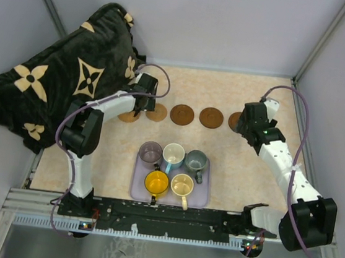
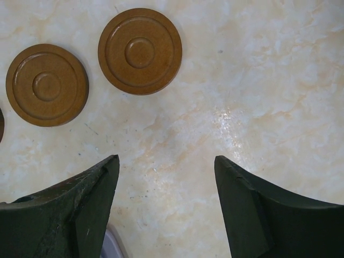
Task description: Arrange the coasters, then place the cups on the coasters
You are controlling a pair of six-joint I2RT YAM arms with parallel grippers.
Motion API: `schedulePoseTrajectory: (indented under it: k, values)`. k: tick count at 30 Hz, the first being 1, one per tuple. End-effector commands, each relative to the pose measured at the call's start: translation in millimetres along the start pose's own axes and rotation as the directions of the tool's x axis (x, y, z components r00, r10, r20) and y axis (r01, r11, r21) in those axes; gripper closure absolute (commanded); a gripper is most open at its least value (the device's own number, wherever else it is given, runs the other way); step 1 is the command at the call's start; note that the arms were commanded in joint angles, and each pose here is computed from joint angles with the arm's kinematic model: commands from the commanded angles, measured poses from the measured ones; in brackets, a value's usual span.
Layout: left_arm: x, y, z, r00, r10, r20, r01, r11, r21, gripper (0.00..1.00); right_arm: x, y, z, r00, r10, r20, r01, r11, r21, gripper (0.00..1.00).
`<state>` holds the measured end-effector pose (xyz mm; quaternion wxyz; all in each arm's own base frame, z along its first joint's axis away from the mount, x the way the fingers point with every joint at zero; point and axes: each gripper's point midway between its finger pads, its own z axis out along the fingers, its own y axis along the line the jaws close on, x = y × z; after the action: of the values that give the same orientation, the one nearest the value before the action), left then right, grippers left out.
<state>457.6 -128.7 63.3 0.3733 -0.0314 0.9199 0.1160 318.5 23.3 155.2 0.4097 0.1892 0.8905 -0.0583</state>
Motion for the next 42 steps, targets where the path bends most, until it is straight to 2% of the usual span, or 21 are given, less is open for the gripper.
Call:
schedulePoseTrajectory:
  k: [1,12,24,34,42]
  values:
    - [-28,-15,-4,0.996,0.035,0.077,-0.038,0.998,0.042,0.01,-12,8,-6,0.998,0.049,0.045,-0.046,0.998,-0.050,0.28]
    - [-21,-36,5,0.991,0.121,0.061,-0.127,0.987,0.096,0.01,-16,13,-6,0.997,0.060,0.048,-0.056,0.996,-0.069,0.28]
    - [-11,-45,5,0.978,0.203,0.044,-0.206,0.976,0.076,0.00,-14,18,-3,0.997,0.060,0.038,-0.057,0.995,-0.081,0.28]
    - [5,-30,12,0.969,0.249,-0.004,-0.249,0.968,-0.021,0.01,-14,18,-2,0.997,0.061,0.040,-0.057,0.995,-0.083,0.28]
    - [12,-25,13,0.967,0.254,-0.027,-0.255,0.966,-0.045,0.01,-14,22,1,0.998,0.060,0.033,-0.057,0.994,-0.090,0.28]
